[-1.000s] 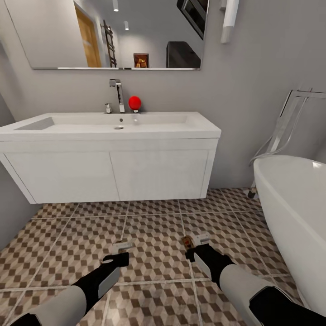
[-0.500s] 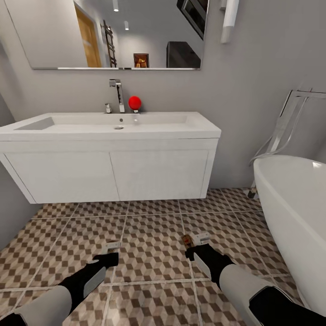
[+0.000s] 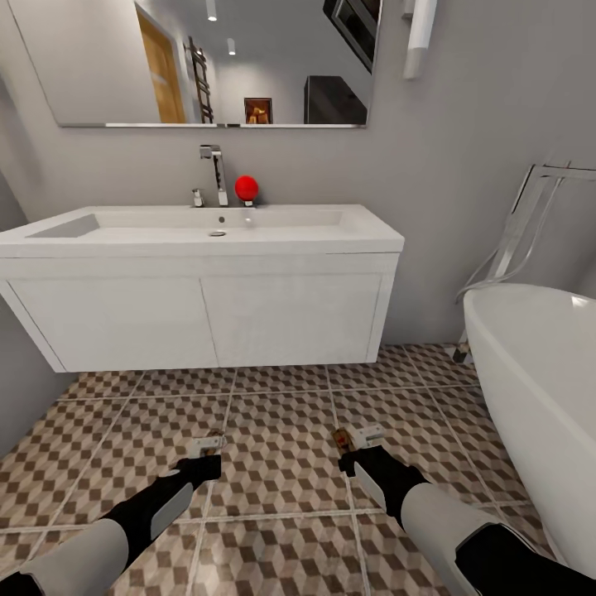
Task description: Take the four mousetraps from the cabinet in the bathroom and place them on the bathroom floor. Make sure all four end up on the same floor surface, and ensure that at least two of them are either under or directly next to the same bathroom sink.
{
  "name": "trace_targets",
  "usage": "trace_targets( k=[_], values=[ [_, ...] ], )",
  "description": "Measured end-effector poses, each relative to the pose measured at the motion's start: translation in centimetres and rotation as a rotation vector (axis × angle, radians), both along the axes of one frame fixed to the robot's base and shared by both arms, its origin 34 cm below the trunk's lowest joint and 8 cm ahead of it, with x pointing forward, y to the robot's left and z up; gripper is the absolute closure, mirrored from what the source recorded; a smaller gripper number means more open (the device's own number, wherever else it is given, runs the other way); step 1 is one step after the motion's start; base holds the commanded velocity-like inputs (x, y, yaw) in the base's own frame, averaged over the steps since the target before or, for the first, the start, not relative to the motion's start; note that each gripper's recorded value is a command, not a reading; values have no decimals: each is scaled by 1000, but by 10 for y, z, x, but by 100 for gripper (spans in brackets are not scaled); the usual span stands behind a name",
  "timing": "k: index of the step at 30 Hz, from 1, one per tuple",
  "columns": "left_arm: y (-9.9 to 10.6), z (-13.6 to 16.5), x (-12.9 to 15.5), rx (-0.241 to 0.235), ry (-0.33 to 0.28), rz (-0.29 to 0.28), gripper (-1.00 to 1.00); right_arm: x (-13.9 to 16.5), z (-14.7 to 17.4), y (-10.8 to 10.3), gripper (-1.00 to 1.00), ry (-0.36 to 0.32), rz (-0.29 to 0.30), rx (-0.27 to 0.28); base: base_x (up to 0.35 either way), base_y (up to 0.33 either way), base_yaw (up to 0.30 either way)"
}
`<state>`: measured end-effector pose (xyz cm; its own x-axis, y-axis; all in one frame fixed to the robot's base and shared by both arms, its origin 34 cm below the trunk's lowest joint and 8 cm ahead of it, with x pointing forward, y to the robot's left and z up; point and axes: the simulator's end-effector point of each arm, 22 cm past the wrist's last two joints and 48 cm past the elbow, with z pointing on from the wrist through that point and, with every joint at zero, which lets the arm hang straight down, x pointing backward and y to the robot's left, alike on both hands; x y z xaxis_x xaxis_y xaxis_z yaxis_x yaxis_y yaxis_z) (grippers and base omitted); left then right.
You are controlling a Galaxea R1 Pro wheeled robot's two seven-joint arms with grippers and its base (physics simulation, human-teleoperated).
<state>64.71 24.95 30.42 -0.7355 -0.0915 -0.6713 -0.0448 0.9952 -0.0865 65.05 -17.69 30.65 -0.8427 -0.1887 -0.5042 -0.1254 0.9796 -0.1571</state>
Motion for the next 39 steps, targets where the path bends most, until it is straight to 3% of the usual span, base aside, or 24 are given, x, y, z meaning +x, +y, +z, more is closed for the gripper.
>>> trace_targets(
  k=[8, 20, 39],
  values=[
    [-19, 14, 11, -26, -34, -19, 100, 0, 0, 0, 100, 0, 0, 0, 0, 0, 0],
    [-20, 13, 10, -37, -22, -2, 100, 0, 0, 0, 100, -1, 1, 0, 0, 0, 0],
    [-8, -33, -6, 2, 51, 35, 100, -11, -41, -1, 100, 63, 0, 2, 0, 0, 0]
  ],
)
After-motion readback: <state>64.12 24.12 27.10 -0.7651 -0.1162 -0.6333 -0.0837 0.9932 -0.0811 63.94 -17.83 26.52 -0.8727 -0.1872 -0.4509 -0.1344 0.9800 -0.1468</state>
